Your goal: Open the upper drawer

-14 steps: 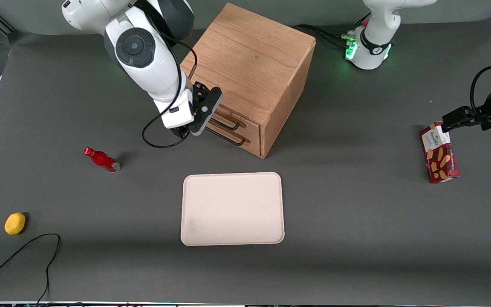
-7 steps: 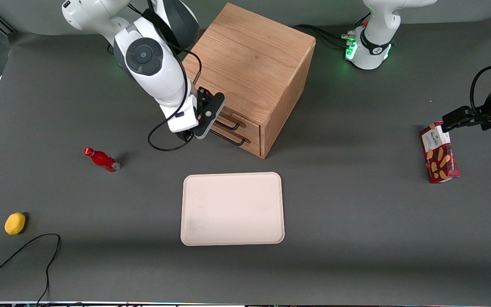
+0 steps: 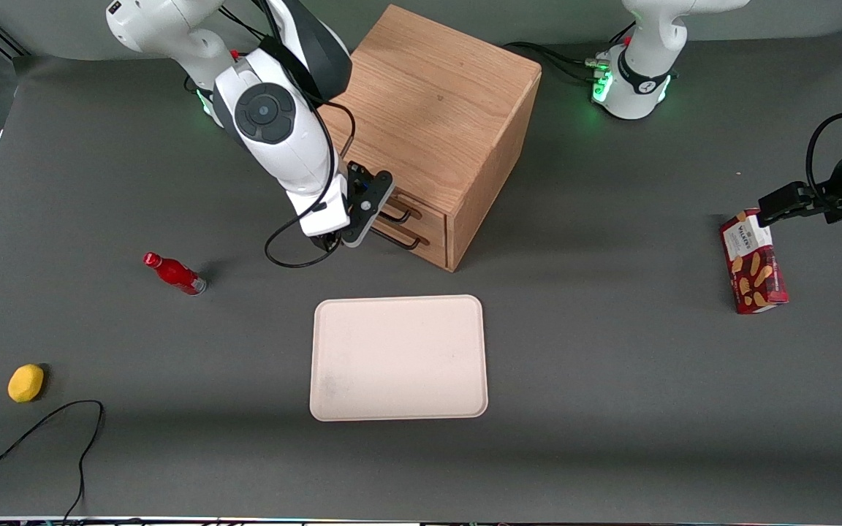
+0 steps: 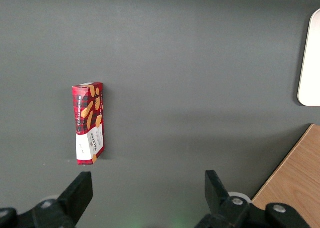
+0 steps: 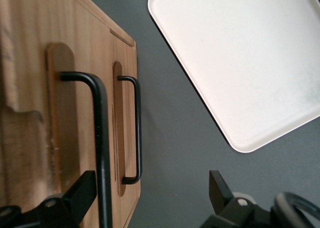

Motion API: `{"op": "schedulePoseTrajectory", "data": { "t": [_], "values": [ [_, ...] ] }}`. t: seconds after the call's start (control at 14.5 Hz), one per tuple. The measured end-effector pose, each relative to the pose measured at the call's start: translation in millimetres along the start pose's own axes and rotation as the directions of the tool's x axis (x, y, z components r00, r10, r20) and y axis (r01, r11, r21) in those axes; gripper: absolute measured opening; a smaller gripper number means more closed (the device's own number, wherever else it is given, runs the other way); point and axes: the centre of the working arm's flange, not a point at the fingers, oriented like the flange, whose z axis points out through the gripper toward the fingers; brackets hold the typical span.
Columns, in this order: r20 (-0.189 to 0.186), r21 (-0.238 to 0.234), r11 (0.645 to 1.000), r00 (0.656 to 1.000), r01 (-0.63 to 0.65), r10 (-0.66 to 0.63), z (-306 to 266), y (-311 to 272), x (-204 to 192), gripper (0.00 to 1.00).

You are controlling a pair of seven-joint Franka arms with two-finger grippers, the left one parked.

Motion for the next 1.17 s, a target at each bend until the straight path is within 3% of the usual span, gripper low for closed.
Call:
{"op": "schedulePoseTrajectory", "data": {
  "t": [0.97,1.17],
  "values": [
    [0.017,-0.034,0.999,1.000,0.009,-0.009,27,7,3,1.00],
    [0.010,-0.063,0.998,1.000,0.021,-0.020,25,9,4,1.00]
  ]
}}
